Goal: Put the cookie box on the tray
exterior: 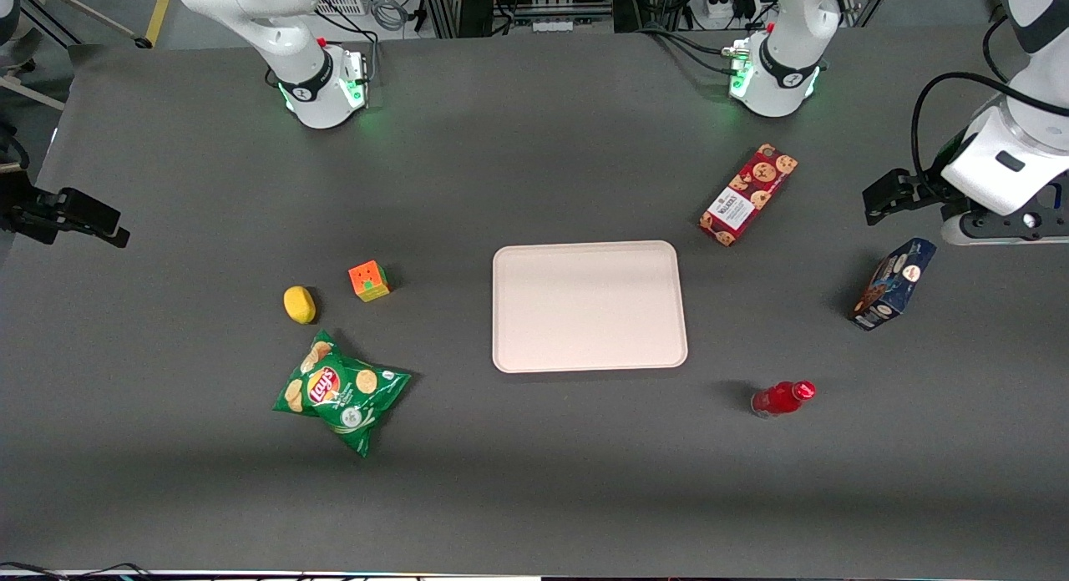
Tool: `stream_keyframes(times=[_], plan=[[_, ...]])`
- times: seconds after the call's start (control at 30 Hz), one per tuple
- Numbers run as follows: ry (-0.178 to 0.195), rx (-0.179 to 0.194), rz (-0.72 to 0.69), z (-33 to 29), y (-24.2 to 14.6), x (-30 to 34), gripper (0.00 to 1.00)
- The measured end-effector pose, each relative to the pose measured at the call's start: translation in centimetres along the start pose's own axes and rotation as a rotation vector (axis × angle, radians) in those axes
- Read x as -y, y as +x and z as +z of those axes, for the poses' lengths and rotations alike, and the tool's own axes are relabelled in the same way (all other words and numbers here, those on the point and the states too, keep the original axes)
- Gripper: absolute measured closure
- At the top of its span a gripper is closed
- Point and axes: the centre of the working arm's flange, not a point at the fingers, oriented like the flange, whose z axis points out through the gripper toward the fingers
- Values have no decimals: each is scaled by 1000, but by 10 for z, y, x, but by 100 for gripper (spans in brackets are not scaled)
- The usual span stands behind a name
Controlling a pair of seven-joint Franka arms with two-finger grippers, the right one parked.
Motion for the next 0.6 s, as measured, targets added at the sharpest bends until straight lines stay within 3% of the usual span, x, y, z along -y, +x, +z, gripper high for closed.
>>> stream_keyframes(times=[0.27, 0.6], plan=[[0, 4, 28, 0, 0, 0, 0], [3, 39, 296, 10, -2, 5, 0]])
